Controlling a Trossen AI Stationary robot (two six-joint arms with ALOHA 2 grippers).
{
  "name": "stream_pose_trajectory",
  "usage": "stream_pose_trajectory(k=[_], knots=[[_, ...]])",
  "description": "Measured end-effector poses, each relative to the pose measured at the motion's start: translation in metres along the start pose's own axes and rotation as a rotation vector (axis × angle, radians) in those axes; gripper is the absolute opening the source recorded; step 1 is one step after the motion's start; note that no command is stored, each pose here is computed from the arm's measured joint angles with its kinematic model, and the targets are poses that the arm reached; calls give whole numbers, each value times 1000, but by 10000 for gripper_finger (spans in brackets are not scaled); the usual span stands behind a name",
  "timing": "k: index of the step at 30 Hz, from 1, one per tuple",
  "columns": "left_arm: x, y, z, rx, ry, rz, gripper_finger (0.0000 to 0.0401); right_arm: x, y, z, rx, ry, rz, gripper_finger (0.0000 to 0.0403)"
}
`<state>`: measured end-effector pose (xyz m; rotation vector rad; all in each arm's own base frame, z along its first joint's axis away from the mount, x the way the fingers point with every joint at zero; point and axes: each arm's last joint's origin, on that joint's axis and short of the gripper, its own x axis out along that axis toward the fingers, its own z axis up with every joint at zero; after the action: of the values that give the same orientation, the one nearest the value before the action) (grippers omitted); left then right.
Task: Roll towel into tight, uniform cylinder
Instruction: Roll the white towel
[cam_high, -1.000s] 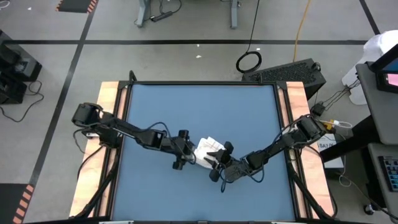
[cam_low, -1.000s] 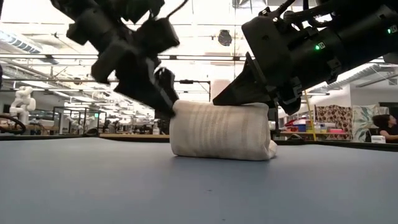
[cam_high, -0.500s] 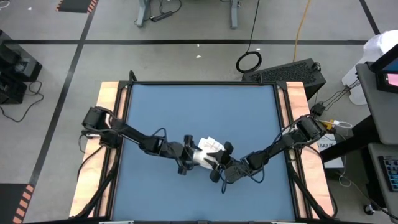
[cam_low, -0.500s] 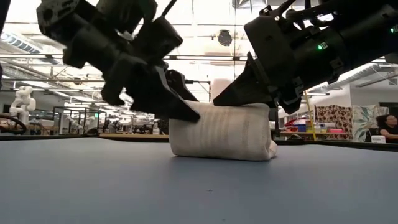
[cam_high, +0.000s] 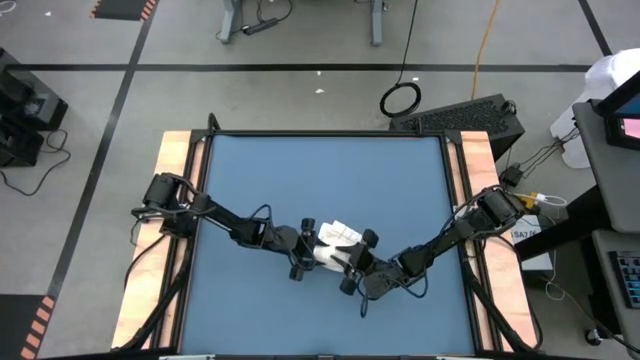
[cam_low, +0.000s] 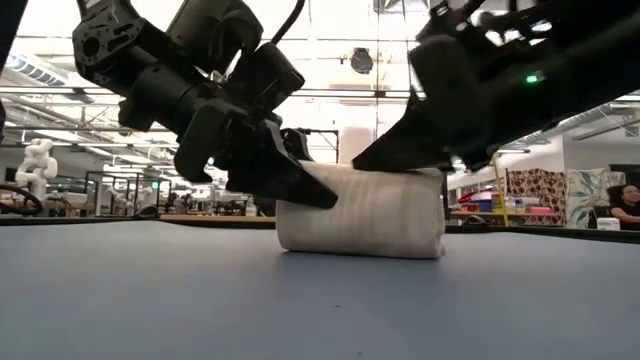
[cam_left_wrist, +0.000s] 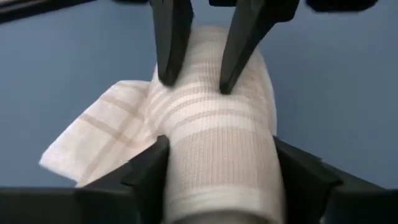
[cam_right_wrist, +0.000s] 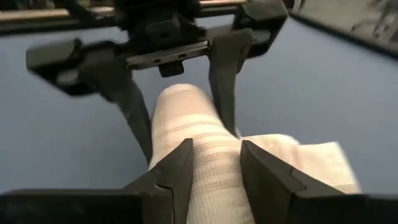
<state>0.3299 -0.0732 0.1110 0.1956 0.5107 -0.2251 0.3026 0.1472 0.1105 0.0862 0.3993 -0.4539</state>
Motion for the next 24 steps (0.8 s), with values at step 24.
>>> stream_pose_trajectory(k=[24], knots=[[0,20,-5,-163,2,-136,184,-14,22,-20,-241,-112,-41,275]])
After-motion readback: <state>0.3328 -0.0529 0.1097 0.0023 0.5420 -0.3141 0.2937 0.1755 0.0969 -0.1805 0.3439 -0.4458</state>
